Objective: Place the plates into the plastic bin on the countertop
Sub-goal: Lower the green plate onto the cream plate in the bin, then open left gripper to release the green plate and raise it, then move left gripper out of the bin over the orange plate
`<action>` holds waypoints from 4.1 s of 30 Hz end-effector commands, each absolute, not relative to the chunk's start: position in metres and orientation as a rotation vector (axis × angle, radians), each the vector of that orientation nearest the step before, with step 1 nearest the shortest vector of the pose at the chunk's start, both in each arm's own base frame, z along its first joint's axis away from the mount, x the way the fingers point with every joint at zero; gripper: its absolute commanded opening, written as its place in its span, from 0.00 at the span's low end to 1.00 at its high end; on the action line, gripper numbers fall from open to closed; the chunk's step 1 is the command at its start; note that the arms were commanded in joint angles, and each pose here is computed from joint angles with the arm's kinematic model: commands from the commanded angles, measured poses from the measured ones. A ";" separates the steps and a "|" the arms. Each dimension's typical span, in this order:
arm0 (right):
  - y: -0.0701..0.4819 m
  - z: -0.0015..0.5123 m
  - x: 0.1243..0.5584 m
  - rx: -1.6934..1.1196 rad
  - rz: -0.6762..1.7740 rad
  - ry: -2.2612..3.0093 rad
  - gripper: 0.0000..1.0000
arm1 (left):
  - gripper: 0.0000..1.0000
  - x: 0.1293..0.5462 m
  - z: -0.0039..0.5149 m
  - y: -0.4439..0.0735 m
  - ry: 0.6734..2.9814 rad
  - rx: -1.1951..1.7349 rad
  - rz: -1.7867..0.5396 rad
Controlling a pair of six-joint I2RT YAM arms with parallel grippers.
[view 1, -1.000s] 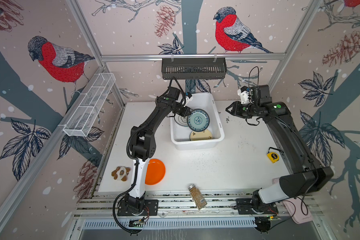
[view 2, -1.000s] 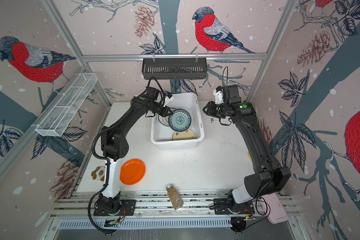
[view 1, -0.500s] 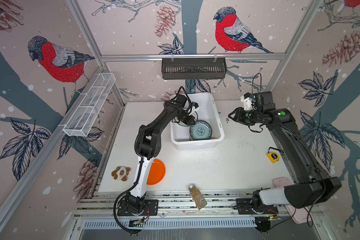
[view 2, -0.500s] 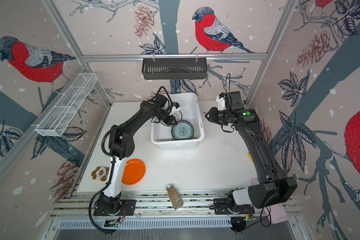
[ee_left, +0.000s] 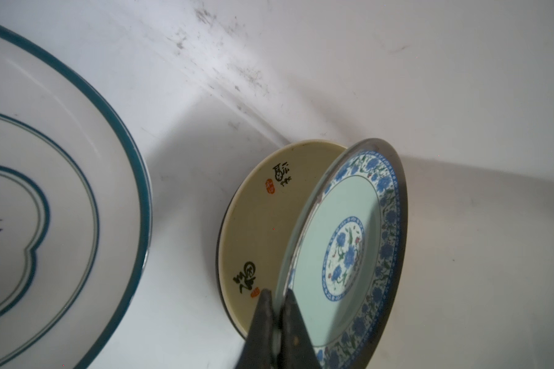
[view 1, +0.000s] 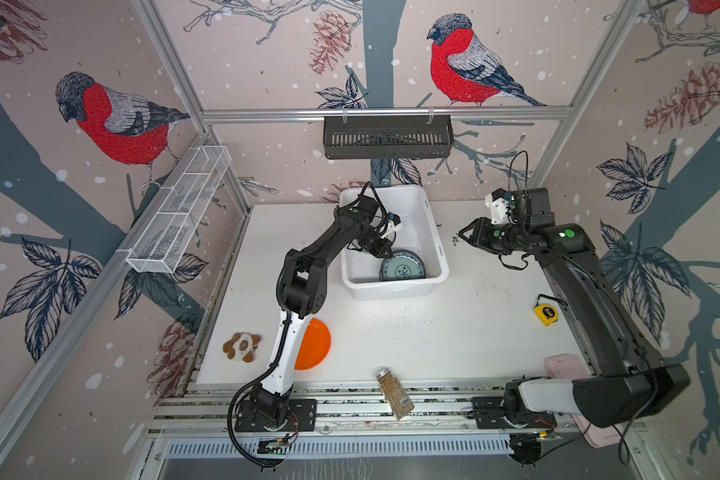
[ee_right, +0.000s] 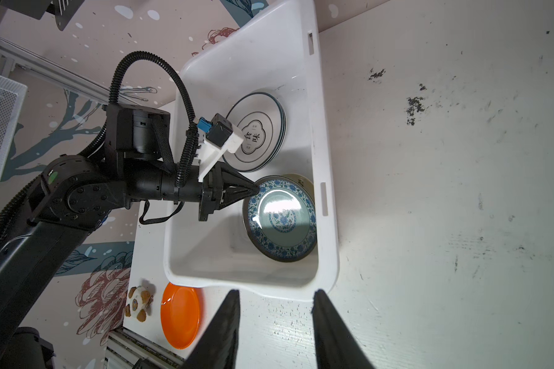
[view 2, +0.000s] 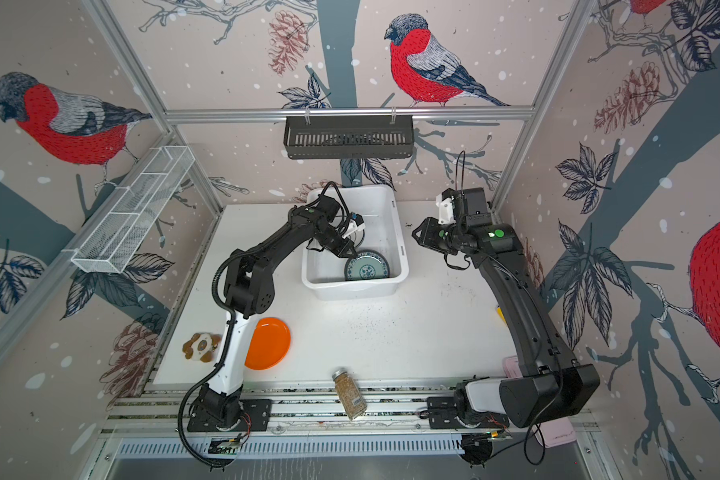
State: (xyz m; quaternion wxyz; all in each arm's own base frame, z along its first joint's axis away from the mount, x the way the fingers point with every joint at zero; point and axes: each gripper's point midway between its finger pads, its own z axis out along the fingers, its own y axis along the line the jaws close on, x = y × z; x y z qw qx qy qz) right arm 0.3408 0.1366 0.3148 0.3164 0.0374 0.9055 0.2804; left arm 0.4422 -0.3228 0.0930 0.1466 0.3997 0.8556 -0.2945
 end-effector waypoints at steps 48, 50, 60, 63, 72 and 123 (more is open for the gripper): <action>0.139 0.303 0.364 0.139 0.787 2.389 0.39 | 0.01 0.435 0.061 -0.322 2.539 1.229 -0.843; 0.139 0.302 0.365 0.140 0.792 2.389 0.39 | 0.01 0.433 0.057 -0.320 2.553 1.234 -0.847; 0.141 0.300 0.369 0.139 0.797 2.395 0.39 | 0.18 0.433 0.050 -0.320 2.560 1.244 -0.835; 0.141 0.299 0.370 0.143 0.797 2.397 0.39 | 0.21 0.432 0.049 -0.318 2.564 1.250 -0.835; 0.141 0.299 0.371 0.148 0.798 2.396 0.39 | 0.24 0.434 0.057 -0.321 2.533 1.248 -0.850; 0.151 0.336 0.405 -0.080 0.770 2.292 0.41 | 0.89 0.358 0.231 -0.103 2.456 1.360 -0.316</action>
